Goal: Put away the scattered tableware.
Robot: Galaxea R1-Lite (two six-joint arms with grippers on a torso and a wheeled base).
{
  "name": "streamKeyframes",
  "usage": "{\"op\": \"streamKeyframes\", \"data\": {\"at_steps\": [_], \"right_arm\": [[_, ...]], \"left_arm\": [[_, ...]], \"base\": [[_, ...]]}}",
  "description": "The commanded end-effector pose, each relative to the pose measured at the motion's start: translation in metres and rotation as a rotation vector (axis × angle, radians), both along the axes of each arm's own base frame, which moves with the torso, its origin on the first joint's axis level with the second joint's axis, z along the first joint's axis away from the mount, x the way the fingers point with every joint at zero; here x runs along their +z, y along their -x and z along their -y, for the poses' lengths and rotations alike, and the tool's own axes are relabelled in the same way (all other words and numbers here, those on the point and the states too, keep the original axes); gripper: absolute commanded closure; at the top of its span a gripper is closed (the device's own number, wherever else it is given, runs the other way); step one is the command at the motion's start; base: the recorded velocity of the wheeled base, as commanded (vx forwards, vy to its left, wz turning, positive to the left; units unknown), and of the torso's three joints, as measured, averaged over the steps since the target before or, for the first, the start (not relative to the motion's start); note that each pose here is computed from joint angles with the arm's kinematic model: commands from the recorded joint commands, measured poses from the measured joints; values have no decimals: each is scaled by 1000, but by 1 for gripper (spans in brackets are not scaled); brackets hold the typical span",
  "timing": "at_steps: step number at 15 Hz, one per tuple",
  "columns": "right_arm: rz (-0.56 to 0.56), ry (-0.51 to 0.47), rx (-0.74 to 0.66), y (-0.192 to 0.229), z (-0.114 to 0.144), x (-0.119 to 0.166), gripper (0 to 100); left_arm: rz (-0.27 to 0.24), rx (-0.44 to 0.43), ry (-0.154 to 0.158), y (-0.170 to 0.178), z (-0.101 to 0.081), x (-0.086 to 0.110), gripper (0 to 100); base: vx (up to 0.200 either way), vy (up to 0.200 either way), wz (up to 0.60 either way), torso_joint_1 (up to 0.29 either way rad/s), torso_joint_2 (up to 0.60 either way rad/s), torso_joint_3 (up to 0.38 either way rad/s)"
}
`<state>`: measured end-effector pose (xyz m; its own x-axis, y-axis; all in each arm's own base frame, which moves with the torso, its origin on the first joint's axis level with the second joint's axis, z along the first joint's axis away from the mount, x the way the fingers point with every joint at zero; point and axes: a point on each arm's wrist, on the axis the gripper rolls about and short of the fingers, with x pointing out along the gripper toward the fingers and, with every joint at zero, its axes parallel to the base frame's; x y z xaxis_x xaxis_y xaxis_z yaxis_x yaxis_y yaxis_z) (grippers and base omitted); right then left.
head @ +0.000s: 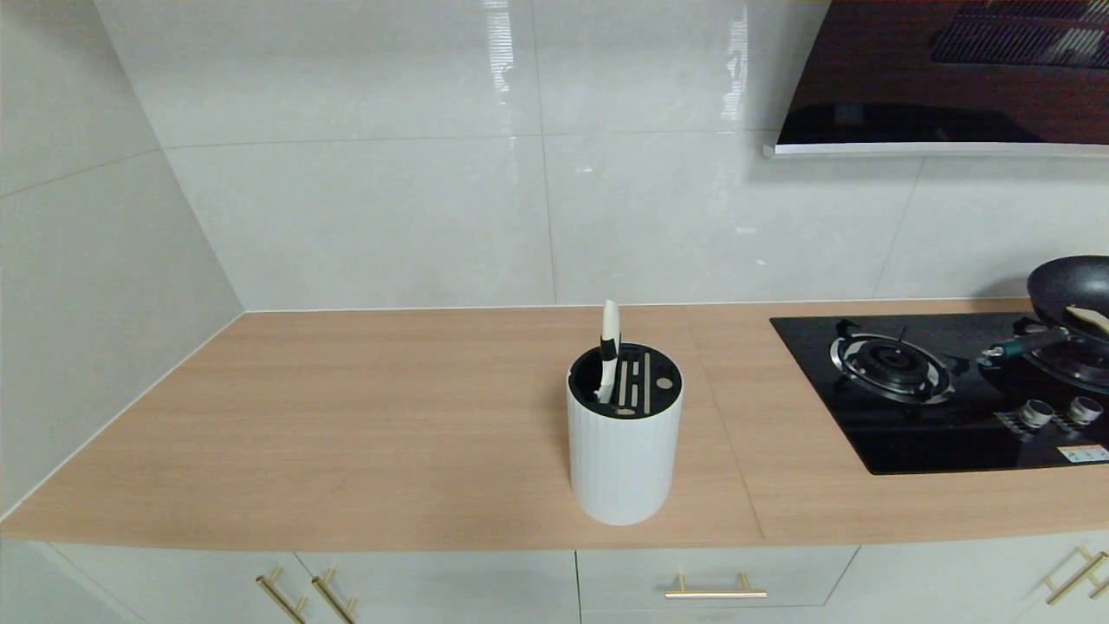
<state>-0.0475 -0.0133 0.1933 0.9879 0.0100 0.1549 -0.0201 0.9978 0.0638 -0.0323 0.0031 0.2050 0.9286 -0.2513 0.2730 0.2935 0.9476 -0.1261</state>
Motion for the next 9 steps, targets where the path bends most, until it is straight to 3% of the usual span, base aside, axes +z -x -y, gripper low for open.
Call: {"op": "streamKeyframes", "data": {"at_steps": [1,2,3,5,6,7,8,9], "right_arm": [[54,-13,-99,12,-3,-11,0],[42,-5,-143,10,-5,-18,0],[74,7,-185,17,-10,-26,0],[78,40,-174,17,-10,-35,0],[62,31,-218,12,-9,-42,0],[15,45,-218,2,-9,-57,0],[-26,78,-220,-8,-9,-74,0],[-15,108,-225,-13,-9,-82,0]], "left_arm": [[78,87,32,23,0,-19,0],[93,134,90,26,2,-20,0],[128,132,91,35,4,-25,0],[94,154,81,31,5,-40,0],[42,268,102,19,3,-57,0],[-29,301,31,7,2,-78,0],[-79,327,-72,-3,2,-99,0],[-102,340,-132,-8,2,-113,0]], "base": [[0,0,0,0,0,0],[0,0,0,0,0,0],[0,0,0,0,0,0],[0,0,0,0,0,0],[0,0,0,0,0,0],[0,0,0,0,0,0],[0,0,0,0,0,0],[0,0,0,0,0,0]]}}
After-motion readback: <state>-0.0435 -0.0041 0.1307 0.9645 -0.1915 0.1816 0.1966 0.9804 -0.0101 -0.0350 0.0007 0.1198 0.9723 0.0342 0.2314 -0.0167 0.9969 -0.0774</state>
